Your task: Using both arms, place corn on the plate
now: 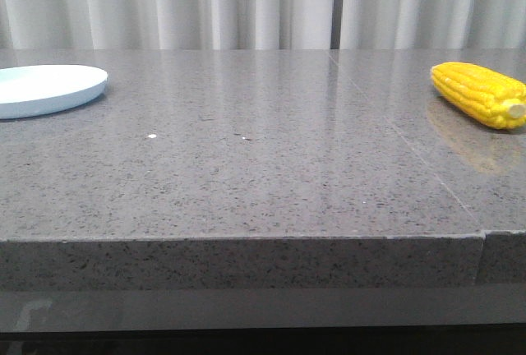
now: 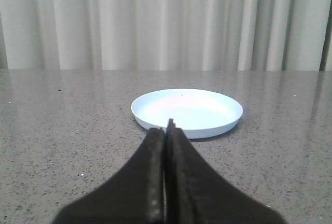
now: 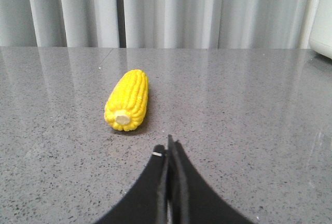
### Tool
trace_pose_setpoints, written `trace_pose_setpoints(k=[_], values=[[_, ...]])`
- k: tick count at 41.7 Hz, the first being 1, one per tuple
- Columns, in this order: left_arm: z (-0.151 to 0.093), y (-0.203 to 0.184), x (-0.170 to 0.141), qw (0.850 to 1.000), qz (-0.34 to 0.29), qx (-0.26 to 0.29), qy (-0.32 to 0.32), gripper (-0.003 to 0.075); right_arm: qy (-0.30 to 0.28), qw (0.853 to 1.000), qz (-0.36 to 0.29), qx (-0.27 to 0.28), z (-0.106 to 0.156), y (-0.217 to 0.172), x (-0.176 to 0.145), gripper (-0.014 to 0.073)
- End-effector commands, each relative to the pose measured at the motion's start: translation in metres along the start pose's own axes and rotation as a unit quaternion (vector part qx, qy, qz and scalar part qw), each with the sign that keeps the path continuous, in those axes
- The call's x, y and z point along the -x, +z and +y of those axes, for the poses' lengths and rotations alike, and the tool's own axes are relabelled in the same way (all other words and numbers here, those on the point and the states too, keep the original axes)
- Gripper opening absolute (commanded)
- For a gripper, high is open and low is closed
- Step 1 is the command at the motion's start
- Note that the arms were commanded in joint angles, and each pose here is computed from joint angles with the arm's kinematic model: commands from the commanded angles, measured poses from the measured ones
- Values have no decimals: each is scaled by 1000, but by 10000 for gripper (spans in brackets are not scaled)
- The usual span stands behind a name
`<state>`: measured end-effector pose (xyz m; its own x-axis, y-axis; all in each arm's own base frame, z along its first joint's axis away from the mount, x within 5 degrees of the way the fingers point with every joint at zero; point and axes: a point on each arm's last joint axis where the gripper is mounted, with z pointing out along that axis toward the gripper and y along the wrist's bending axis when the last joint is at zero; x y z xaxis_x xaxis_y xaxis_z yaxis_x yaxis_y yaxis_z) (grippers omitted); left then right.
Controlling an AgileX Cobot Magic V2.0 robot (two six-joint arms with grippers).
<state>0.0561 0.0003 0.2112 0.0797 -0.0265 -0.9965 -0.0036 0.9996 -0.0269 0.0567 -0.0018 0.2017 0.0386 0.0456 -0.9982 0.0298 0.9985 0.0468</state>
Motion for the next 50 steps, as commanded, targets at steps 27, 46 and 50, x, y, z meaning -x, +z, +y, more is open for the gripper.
trace_pose_setpoints(k=[27, 46, 50], values=[[0, -2, 9, 998, -55, -2, -7, -20, 3, 996, -85, 5, 1, -3, 19, -68], [-3, -20, 98, 984, -176, -4, 16, -20, 6, 995, -97, 9, 5, -23, 92, -68], [-3, -22, 122, 987, -161, -4, 19, -20, 6, 995, -97, 10, 6, -28, 114, -68]])
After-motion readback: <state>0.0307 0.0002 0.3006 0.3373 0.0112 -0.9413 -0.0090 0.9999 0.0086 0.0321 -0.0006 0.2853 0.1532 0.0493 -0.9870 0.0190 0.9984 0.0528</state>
